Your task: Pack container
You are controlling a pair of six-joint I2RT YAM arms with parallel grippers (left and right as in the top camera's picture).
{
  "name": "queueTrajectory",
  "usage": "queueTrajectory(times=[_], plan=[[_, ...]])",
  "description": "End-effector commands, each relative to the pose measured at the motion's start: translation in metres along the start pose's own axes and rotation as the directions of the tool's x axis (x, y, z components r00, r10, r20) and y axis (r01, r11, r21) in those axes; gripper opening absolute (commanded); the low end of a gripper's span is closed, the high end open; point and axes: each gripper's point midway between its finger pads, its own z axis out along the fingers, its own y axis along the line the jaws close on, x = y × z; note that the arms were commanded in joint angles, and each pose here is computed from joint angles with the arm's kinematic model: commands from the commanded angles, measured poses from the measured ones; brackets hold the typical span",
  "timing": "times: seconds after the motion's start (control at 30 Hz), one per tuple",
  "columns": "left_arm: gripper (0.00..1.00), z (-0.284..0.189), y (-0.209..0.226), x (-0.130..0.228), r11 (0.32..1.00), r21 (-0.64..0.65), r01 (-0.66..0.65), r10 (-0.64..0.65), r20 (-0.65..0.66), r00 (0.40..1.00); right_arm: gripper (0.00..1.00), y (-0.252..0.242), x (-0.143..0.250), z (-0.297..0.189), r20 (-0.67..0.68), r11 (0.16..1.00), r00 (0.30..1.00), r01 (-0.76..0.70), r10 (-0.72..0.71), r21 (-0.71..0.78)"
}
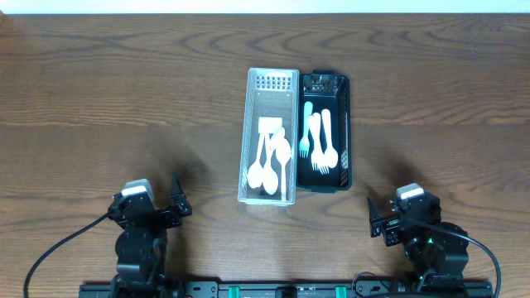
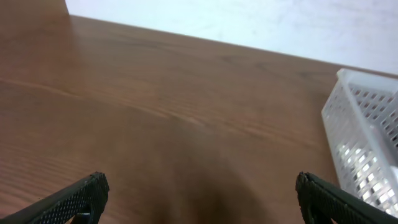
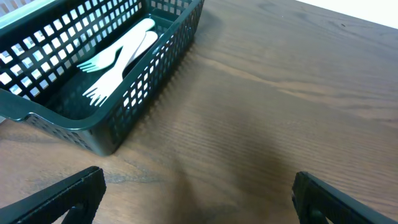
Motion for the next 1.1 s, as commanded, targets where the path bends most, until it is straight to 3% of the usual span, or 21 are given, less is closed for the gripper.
queueTrajectory(times=[0.0, 1.07], plan=[[0.98, 0.0048, 0.0032, 0.0127, 1.0, -0.012, -0.016, 0.015, -0.02, 1.0, 0.99, -0.003, 0.0018, 0.0006, -0.001, 1.0, 1.0, -0.008, 0.008, 0.016], [0.98, 0.0078, 0.0037, 0.0178, 1.0, -0.013, -0.017, 0.017, -0.025, 1.0, 0.99, -0.003, 0.0018, 0.0006, -0.001, 1.0, 1.0, -0.008, 0.008, 0.016]])
